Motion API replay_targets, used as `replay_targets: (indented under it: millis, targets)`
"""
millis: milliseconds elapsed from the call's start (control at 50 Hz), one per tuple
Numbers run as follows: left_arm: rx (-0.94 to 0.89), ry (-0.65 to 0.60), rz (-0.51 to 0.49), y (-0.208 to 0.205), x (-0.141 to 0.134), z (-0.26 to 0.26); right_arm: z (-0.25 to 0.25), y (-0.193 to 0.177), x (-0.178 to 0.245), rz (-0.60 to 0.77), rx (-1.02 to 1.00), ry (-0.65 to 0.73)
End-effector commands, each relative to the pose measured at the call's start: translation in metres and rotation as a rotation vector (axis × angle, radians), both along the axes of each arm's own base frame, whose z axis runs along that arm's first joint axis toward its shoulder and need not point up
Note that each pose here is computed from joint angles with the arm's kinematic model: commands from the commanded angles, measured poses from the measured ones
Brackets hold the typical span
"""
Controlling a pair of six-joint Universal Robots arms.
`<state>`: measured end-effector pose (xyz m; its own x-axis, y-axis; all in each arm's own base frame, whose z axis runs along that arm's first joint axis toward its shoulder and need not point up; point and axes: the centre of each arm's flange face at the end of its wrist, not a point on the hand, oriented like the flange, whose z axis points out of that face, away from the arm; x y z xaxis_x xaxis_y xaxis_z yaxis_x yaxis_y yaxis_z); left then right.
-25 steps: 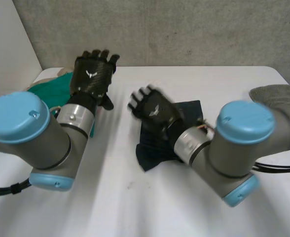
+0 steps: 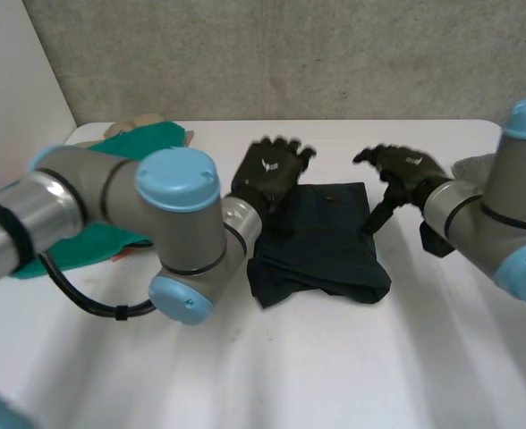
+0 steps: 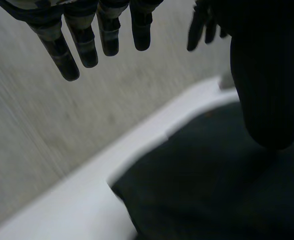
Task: Fold the laundry.
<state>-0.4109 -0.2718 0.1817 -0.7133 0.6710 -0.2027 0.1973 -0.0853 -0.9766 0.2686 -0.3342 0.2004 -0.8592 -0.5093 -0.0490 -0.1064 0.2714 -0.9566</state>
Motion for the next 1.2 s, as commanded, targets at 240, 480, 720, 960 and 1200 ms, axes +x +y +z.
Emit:
replay_targets:
  millis: [240, 480, 720, 960, 1200]
  targets:
    - [0.040, -0.288, 0.030, -0.001, 0.012, -0.041, -0.065, -0.014, 0.006, 0.093, 0.020, 0.310]
    - [-0.057, -0.180, 0.040, 0.008, 0.023, 0.035, -0.001, -0.005, 0.001, 0.063, -0.137, 0.287]
    - [-0.005, 0.019, -0.220, 0.052, 0.064, 0.106, 0.007, 0.068, -0.004, 0.094, -0.272, 0.243]
    - [0.046, 0.029, -0.276, 0.064, 0.084, 0.092, -0.060, 0.109, 0.018, 0.199, -0.261, 0.248]
    - [0.033, 0.035, -0.267, 0.059, 0.084, 0.088, -0.093, 0.075, 0.044, 0.132, -0.341, 0.323]
